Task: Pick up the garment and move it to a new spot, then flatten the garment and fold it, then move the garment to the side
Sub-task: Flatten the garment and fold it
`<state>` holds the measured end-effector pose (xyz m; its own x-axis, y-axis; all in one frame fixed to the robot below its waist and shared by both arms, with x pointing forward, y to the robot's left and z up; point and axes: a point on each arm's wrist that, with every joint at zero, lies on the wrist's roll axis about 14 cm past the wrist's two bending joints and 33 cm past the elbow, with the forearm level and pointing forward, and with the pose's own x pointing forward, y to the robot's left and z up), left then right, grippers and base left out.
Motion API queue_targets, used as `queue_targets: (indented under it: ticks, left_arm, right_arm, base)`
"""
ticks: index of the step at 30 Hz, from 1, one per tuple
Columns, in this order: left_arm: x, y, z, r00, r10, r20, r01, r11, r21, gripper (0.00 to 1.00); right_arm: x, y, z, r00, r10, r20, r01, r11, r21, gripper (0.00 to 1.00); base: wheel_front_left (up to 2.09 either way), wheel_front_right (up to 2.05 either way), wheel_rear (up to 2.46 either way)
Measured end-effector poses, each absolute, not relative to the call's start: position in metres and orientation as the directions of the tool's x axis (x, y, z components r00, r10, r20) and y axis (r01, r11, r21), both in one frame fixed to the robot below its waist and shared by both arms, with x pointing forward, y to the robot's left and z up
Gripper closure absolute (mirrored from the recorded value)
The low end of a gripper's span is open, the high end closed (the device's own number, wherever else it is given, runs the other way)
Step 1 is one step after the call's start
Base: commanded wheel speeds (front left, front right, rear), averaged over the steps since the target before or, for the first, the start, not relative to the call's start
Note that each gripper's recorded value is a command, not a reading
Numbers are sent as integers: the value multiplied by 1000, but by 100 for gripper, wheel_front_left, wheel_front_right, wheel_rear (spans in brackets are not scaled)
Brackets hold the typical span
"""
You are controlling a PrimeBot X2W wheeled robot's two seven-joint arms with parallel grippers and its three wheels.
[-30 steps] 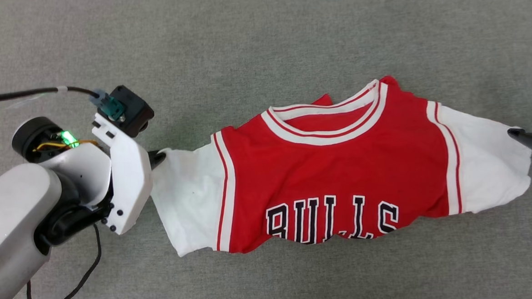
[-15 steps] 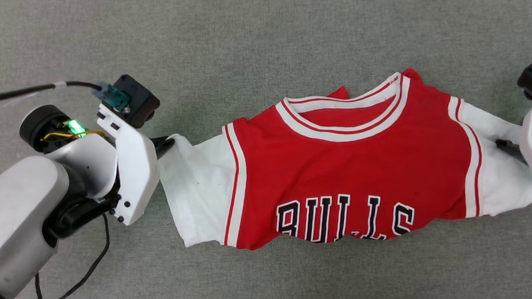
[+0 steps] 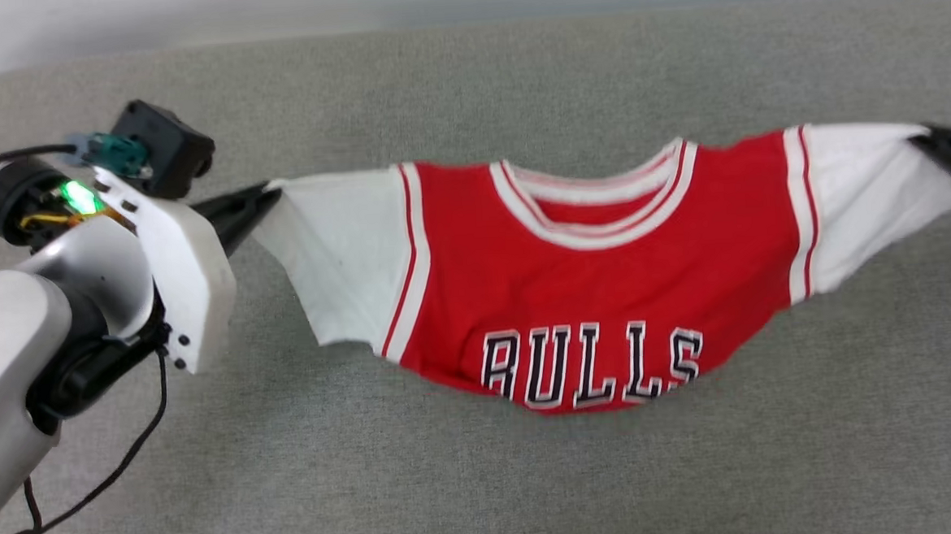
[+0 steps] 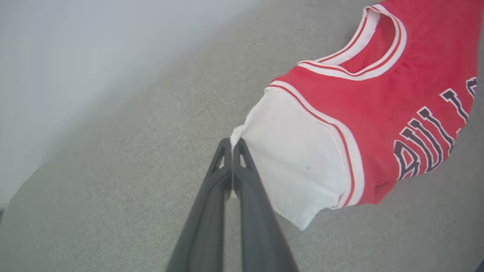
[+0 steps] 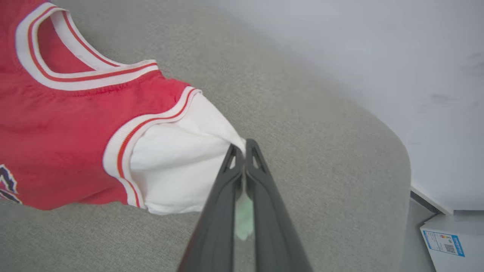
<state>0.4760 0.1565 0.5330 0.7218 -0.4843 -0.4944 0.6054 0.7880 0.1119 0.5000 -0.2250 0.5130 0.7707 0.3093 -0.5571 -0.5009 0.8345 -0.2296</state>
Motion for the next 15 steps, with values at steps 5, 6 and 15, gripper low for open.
queue_targets:
  ticks: [5,6,15]
  left_arm:
    - [486,148,586,791,-510,-337,586,791,177,100]
    - [490,147,597,802,-513,-308,580,792,192,100]
    - [529,137,672,855,-510,-98,515,810,281,100]
  right_arm:
    - [514,-228,586,878,333,-343,-435,853,-287,100]
    - [518,-230,600,895,330,-299,-417,857,-302,100]
    - [557,-214,676,943,327,-67,-326,860,-394,100]
  base:
    - [0,0,0]
    - [0,0,0]
    - [0,0,0]
